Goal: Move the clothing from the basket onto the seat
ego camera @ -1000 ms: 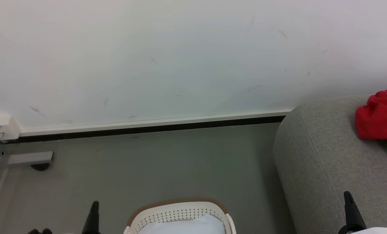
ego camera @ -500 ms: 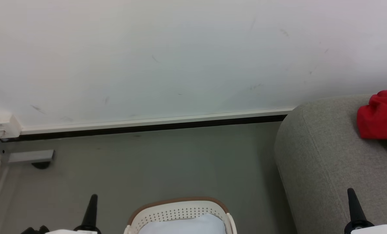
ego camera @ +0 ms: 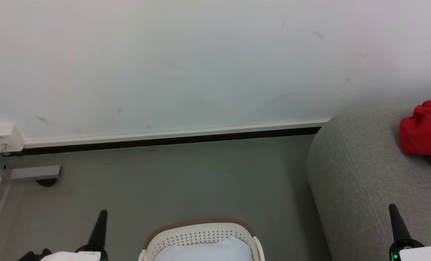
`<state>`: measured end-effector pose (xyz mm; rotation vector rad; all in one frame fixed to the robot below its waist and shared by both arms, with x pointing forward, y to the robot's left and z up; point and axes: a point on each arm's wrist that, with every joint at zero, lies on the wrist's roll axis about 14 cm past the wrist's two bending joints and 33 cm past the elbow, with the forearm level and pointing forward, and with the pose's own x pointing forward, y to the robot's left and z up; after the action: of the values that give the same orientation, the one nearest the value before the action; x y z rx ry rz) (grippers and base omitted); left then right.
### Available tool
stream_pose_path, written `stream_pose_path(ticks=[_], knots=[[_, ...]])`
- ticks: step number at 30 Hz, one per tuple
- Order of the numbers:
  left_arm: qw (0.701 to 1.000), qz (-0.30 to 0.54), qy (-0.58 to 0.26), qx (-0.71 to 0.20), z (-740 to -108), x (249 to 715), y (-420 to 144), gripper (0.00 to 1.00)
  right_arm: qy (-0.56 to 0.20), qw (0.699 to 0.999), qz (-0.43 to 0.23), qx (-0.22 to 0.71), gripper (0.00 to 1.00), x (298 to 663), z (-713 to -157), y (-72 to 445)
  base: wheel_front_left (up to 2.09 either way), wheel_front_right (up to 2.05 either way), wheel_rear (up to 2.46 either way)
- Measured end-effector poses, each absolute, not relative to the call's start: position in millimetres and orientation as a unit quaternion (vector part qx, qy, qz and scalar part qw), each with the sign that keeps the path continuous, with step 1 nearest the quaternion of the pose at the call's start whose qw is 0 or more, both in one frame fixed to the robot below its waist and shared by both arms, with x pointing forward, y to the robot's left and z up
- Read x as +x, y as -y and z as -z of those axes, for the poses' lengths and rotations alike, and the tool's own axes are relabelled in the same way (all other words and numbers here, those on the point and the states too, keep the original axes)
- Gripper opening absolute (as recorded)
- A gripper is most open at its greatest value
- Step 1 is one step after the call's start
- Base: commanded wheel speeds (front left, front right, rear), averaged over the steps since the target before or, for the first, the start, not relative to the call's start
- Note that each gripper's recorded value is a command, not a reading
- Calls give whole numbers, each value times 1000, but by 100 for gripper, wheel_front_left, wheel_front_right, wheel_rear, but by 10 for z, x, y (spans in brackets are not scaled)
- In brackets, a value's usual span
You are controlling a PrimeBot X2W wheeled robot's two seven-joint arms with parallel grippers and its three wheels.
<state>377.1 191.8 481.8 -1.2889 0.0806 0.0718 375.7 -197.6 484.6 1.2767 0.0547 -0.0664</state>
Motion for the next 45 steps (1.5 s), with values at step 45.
stream_pose_path(ticks=[45], knots=[[707, -4, -5, -707, -5037, 3877, -1988, 0, -4, 705, 4, 710, 0, 3871, -5033, 1987, 0, 0, 0]])
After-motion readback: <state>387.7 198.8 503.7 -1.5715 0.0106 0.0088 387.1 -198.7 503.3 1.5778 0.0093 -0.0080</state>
